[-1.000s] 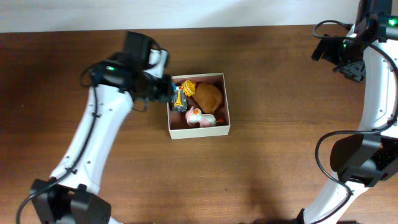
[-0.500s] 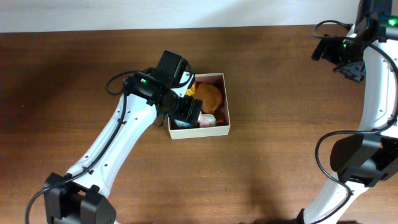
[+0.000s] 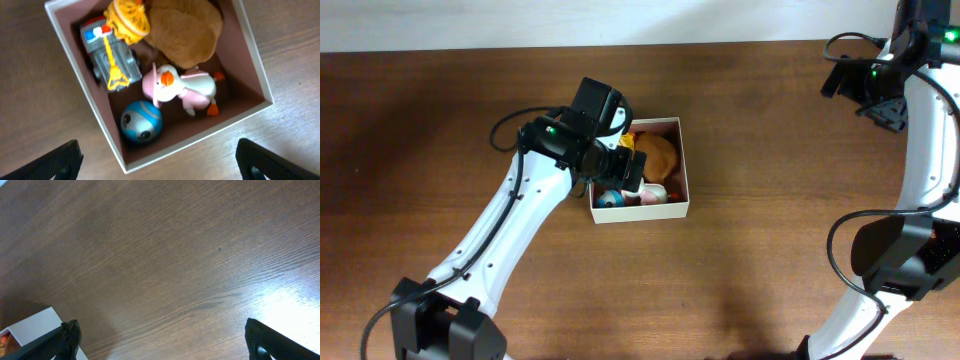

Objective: Pack container

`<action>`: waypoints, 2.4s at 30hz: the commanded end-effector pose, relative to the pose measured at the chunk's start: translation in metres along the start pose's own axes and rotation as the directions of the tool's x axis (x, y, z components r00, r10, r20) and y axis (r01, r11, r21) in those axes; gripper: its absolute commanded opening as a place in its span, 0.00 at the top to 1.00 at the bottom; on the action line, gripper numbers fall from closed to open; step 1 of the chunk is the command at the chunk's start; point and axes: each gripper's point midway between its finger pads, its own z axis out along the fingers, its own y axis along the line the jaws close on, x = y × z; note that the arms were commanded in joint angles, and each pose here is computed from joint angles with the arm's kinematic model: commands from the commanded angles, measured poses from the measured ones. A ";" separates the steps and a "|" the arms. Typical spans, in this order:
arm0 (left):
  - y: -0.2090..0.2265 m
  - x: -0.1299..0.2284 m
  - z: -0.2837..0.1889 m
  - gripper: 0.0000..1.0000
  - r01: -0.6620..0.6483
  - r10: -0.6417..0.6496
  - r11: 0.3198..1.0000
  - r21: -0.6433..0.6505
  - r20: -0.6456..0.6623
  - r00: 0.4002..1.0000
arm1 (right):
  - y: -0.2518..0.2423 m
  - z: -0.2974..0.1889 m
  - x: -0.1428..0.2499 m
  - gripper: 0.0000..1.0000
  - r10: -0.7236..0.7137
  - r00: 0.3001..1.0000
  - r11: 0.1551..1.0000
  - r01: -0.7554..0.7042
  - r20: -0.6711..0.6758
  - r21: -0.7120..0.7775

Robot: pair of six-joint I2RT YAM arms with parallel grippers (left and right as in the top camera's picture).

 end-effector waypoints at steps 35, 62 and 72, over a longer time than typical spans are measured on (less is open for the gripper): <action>0.109 0.128 -0.224 0.00 0.366 -0.098 0.878 -0.309 0.632 0.769 | -0.002 0.001 -0.002 0.01 0.001 1.000 1.000 -0.001 0.006 0.015; 0.127 0.128 -0.102 0.00 0.257 -0.094 0.966 0.014 0.948 0.303 | -0.002 0.001 -0.001 0.01 0.001 1.000 1.000 -0.001 0.005 0.015; 0.127 0.147 -0.064 0.00 0.269 -0.107 0.963 -0.002 0.915 0.390 | -0.002 0.001 -0.001 0.02 0.001 1.000 1.000 -0.001 0.005 0.015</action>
